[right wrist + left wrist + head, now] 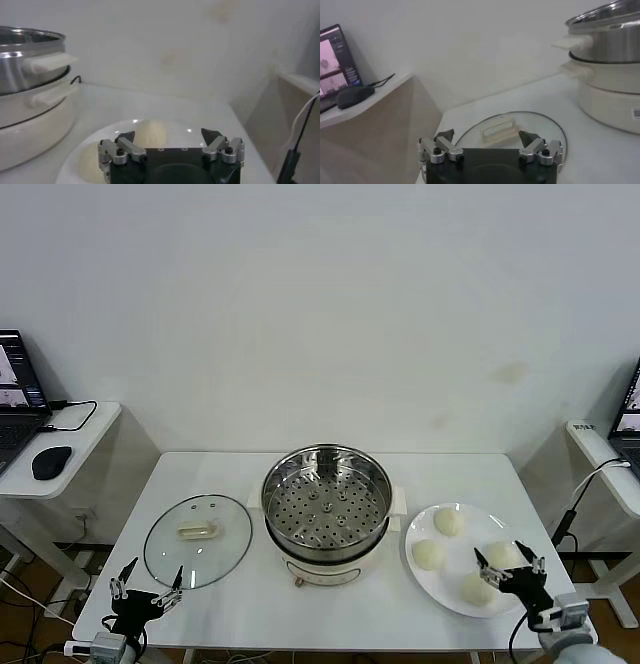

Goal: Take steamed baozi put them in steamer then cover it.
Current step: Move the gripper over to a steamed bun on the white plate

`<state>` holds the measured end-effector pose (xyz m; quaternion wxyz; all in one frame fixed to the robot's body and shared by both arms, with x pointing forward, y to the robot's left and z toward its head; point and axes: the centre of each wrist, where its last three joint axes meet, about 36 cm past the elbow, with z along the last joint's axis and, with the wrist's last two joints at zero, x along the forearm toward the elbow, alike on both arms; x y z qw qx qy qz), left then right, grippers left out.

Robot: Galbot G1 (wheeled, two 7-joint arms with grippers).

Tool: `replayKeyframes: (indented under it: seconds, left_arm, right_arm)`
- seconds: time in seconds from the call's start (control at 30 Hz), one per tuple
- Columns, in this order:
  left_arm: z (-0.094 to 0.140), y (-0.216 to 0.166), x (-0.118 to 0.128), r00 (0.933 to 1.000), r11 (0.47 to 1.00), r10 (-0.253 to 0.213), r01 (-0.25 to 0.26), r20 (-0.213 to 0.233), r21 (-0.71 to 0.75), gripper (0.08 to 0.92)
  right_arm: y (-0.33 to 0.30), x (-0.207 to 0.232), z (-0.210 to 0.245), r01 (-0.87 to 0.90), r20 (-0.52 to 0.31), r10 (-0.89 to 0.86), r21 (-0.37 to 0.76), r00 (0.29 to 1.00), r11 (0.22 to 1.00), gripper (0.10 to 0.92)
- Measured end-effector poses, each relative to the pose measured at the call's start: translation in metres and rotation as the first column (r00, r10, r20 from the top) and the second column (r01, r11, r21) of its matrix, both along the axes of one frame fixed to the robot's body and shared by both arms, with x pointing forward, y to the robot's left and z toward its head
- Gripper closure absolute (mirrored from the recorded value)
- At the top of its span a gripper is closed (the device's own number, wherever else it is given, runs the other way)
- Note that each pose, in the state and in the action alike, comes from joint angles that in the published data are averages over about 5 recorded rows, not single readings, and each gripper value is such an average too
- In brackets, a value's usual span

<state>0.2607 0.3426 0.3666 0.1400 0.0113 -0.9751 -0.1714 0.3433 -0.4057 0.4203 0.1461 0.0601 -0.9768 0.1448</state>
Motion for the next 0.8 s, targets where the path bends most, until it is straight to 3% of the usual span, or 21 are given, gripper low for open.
replayKeyframes:
  seconds: [0.2,0.33,0.57,0.8]
  left_arm:
    - [0.003,-0.003,-0.005,0.9999,1.0,0.009,-0.009,0.009,0.009,0.177]
    - [0.004,-0.006,-0.009,0.9997,1.0,0.017,-0.017,0.017,0.014,0.177]
    - [0.005,-0.012,-0.013,0.9994,1.0,0.019,-0.02,0.027,0.017,0.177]
    - [0.012,-0.014,-0.016,0.999,1.0,0.018,-0.019,0.042,0.025,0.177]
  right_arm:
    - [-0.016,0.036,0.035,-0.131,-0.021,0.13,-0.166,0.991,0.977,0.2]
    - [-0.033,0.064,0.068,-0.268,-0.087,0.254,-0.303,0.963,0.915,0.2]
    - [-0.056,0.108,0.124,-0.525,-0.318,0.418,-0.464,0.851,0.714,0.2]
    - [-0.053,0.149,0.152,-0.72,-0.554,0.464,-0.468,0.691,0.513,0.199]
